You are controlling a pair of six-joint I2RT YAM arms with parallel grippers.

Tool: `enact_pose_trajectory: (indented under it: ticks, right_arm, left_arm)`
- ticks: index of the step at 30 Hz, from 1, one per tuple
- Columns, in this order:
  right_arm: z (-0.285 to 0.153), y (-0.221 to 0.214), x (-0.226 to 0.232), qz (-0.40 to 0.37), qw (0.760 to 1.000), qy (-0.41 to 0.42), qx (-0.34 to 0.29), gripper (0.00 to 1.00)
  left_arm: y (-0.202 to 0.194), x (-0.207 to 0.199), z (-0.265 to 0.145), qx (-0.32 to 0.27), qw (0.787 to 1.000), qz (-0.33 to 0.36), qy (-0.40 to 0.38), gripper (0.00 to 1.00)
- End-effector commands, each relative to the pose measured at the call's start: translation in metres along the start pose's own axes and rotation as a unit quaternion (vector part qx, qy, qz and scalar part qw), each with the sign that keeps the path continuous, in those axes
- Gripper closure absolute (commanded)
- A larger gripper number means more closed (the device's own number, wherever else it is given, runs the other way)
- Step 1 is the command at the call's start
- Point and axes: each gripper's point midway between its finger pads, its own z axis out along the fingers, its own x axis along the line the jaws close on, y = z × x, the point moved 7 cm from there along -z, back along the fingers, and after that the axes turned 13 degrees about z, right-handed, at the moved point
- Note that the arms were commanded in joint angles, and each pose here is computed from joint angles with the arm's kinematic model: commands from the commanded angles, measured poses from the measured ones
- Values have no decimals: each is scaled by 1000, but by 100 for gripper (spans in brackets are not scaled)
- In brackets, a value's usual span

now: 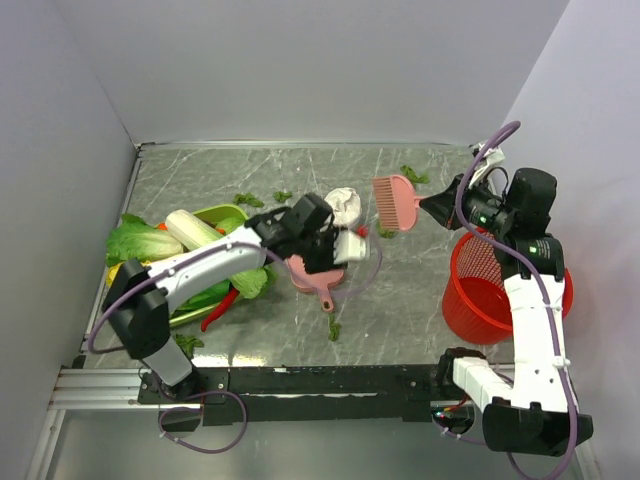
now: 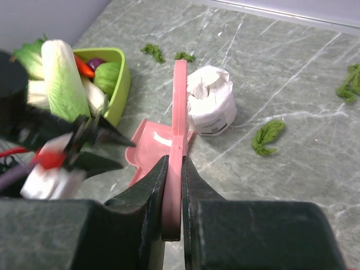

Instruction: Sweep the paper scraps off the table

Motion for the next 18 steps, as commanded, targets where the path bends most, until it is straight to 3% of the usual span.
enact_pose_trajectory:
  ticks: [1,3,7,9,10,18]
  right_arm:
    - [7,20,2,17,999,23,-32,100]
    - [6,24,3,26,999,25,-38,100]
    - [6,27,1,26,999,21,-37,100]
    - [7,27,0,25,999,20,-36,100]
    - [7,26,-1,28,999,21,-34,100]
    - [9,23,-3,41,998,28,-44,100]
  left_arm:
    - [-21,-10,-6,61,959,-273,-37,50]
    - [-26,-6,-4,54,944,-325,-35,50]
    - [-23,9,10,25,932,-362,14,49]
    - [-26,8,20,36,903,-426,48,49]
    - [-26,7,23,35,899,-434,47,49]
    - [2,-21,73,47,917,-397,3,49]
